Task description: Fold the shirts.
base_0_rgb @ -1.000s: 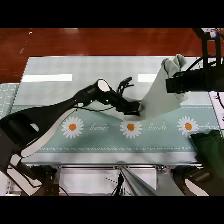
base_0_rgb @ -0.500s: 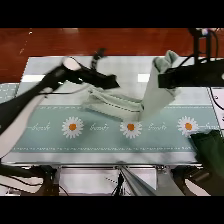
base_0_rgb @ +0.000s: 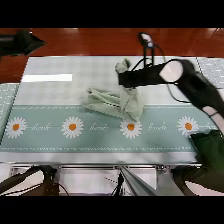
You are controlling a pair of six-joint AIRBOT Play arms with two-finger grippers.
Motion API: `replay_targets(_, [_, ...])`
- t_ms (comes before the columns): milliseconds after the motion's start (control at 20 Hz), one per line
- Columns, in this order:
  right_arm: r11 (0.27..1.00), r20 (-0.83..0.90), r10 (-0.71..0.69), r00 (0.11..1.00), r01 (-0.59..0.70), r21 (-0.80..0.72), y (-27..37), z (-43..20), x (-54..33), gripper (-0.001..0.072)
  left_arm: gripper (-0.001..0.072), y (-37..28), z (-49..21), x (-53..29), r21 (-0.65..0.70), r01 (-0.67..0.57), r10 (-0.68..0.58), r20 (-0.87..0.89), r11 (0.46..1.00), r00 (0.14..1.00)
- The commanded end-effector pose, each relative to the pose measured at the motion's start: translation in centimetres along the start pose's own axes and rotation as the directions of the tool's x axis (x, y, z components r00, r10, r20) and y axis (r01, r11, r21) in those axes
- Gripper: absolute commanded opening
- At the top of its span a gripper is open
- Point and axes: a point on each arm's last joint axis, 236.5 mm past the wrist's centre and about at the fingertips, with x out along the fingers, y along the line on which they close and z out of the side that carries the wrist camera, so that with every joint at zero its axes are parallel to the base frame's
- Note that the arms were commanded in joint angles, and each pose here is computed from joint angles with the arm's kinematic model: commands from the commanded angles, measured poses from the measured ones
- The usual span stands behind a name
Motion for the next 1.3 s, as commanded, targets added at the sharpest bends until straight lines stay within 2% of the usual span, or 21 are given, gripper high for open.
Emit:
replay_targets(0, [0.999,0.003,0.046,0.999,-0.046,0.004,2.8,-2.0,6.0,0.0026,0.0026,-0.3,0.0,-3.7,0.019,-0.019,0.019,0.003,1.000,1.000])
replay_targets(250, [0.982,0.020,0.123,0.992,-0.125,0.142,6.2,-4.5,11.0,0.0029,0.0026,-3.5,-3.8,-1.8,0.061,0.070,-0.062,-0.127,0.996,0.990])
replay_targets(300, [0.979,0.026,0.135,0.991,-0.137,0.152,6.7,-4.5,11.1,0.0133,0.0026,-3.9,-4.5,-1.0,0.064,0.084,-0.074,-0.144,0.994,0.987])
replay_targets(350, [0.979,0.034,0.140,0.990,-0.143,0.146,6.9,-4.3,10.9,0.0329,0.0027,-4.2,-4.9,-0.3,0.064,0.091,-0.081,-0.150,0.994,0.985])
replay_targets(400, [0.980,0.049,0.140,0.989,-0.145,0.135,6.8,-3.6,10.3,0.0494,0.0027,-4.4,-4.9,0.3,0.063,0.094,-0.084,-0.147,0.994,0.986])
replay_targets(450, [0.981,0.073,0.141,0.987,-0.149,0.122,6.6,-2.5,9.3,0.0519,0.0027,-4.4,-4.9,0.7,0.062,0.095,-0.085,-0.144,0.994,0.986])
replay_targets(650, [0.990,0.240,0.090,0.967,-0.114,0.088,3.0,5.0,1.3,0.0518,0.0027,-3.0,-4.0,0.4,0.051,0.064,-0.058,-0.114,0.997,0.992])
replay_targets(750, [0.999,0.226,-0.046,0.973,0.045,0.011,-2.3,6.1,-3.6,0.0513,0.0027,-1.1,-3.3,-0.4,0.029,0.029,-0.026,-0.091,0.999,0.996])
replay_targets(850, [0.948,0.083,-0.307,0.948,0.313,-0.062,-10.6,3.4,-8.6,0.0509,0.0027,1.2,-2.6,-1.6,-0.003,-0.014,0.014,-0.068,1.000,0.998])
replay_targets(950, [0.823,-0.150,-0.568,0.809,0.560,-0.096,-19.0,-1.7,-14.2,0.0508,0.0027,3.0,-2.3,-2.8,-0.031,-0.045,0.043,-0.062,0.998,0.997])
replay_targets(1000, [0.792,-0.253,-0.604,0.756,0.605,-0.083,-21.4,-4.3,-15.8,0.0512,0.0027,3.5,-2.4,-3.1,-0.041,-0.054,0.051,-0.062,0.998,0.997])
replay_targets(1050, [0.815,-0.338,-0.557,0.758,0.577,-0.048,-22.2,-6.8,-15.6,0.0558,0.0027,3.9,-2.3,-3.3,-0.047,-0.061,0.058,-0.062,0.997,0.996])
replay_targets(1100, [0.864,-0.394,-0.451,0.801,0.502,0.032,-21.8,-9.1,-14.2,0.0594,0.0027,4.0,-2.3,-3.4,-0.049,-0.062,0.059,-0.061,0.997,0.996])
replay_targets(1150, [0.897,-0.409,-0.340,0.847,0.422,0.129,-20.8,-10.7,-12.4,0.0594,0.0027,4.0,-2.5,-3.3,-0.051,-0.060,0.057,-0.065,0.997,0.996])
replay_targets(1250, [0.901,-0.367,-0.188,0.911,0.309,0.306,-19.5,-12.8,-8.7,0.0594,0.0027,3.8,-3.3,-2.9,-0.056,-0.052,0.046,-0.088,0.997,0.995])
